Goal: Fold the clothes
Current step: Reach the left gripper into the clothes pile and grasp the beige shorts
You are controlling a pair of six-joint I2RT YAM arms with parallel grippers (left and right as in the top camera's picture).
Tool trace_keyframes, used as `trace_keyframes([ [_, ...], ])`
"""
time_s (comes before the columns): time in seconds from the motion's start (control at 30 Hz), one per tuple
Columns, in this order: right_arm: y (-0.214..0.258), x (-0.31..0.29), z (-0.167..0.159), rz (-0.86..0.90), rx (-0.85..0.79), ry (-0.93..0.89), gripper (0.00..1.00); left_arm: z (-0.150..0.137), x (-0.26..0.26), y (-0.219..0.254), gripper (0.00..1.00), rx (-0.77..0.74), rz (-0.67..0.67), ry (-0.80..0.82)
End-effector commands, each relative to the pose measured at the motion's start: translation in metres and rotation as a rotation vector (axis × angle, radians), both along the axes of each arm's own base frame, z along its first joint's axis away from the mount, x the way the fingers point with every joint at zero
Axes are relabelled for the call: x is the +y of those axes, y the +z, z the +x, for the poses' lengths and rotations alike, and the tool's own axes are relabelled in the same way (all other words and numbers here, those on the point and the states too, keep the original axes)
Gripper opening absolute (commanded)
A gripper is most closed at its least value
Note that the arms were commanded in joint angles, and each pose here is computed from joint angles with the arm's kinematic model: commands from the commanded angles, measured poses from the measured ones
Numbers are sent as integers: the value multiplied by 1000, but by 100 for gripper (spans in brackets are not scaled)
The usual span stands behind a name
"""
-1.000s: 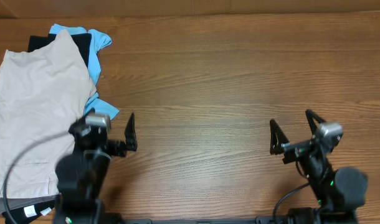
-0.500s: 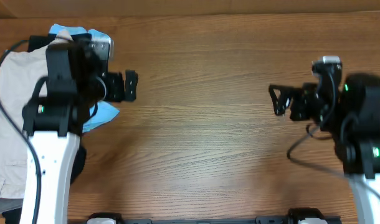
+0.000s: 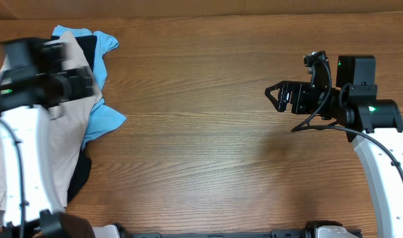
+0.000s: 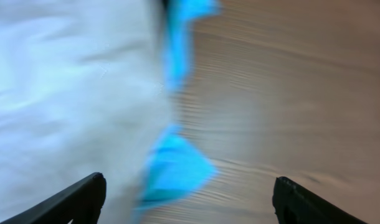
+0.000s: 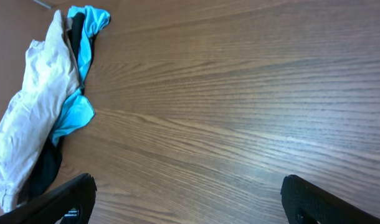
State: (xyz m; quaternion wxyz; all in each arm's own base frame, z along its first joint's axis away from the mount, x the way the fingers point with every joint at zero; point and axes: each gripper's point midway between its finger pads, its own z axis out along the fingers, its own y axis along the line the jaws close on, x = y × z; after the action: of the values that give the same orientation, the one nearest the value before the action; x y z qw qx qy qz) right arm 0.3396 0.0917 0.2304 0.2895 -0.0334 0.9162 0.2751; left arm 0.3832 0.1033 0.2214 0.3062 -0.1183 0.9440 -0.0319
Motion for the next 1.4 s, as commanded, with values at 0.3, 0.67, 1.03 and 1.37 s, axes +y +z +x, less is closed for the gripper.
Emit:
trace_keyframes([
  [0.3, 10, 3, 2, 23, -15, 15, 98, -21, 169, -89, 81, 87, -71, 360],
  [0.67, 7, 1, -1, 11, 2, 6, 98, -54, 243, -94, 78, 24, 26, 374],
  [1.03, 4, 1, -5, 11, 26, 5, 98, -73, 266, -152, 72, 187, 83, 396],
  [1.37, 4, 1, -5, 11, 25, 5, 98, -76, 267, -163, 13, 177, 22, 425],
])
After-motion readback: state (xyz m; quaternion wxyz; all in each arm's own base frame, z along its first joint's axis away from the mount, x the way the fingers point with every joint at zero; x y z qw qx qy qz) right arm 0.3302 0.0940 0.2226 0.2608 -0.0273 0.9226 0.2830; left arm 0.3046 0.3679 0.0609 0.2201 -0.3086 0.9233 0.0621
